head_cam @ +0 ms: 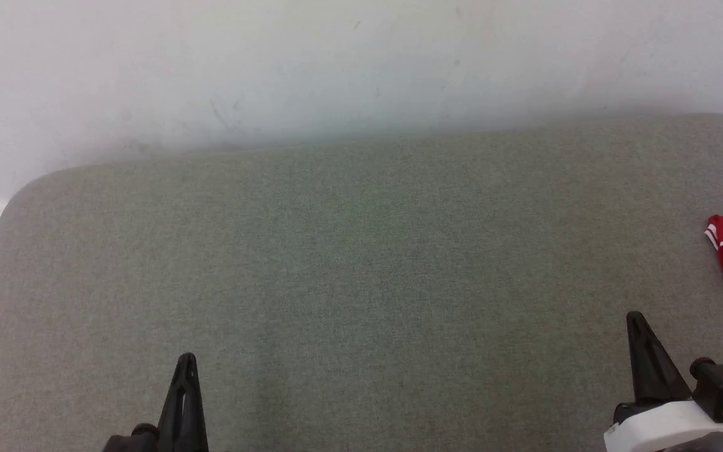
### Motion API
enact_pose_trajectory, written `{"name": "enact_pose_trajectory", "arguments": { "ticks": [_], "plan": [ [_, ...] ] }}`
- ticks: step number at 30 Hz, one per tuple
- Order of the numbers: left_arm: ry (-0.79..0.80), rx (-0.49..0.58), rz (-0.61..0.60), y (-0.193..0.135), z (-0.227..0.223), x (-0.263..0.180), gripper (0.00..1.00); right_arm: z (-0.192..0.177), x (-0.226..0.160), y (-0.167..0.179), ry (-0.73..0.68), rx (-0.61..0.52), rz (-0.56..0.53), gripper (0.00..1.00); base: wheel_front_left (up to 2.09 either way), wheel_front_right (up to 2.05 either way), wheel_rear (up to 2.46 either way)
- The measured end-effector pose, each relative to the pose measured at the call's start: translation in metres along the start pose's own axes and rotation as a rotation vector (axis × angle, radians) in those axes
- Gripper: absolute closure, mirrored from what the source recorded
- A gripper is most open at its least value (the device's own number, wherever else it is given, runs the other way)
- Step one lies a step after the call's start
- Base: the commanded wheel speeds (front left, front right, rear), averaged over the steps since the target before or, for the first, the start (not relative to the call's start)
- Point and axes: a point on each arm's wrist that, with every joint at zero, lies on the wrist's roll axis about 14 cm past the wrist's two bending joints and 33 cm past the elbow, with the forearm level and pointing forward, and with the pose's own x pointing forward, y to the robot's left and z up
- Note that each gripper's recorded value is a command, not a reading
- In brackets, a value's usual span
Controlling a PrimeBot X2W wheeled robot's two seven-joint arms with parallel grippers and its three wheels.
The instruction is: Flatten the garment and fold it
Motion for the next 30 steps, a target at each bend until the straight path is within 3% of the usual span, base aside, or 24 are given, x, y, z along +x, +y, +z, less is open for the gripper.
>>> {"name": "enact_pose_trajectory", "arguments": {
  "ticks": [30],
  "plan": [
    [0.019, 0.028, -0.015, 0.002, 0.000, 0.011, 1.00, 0.004, 0.006, 0.015, 0.016, -0.022, 0.047, 1.00, 0.00, 0.00, 0.00]
  ]
}}
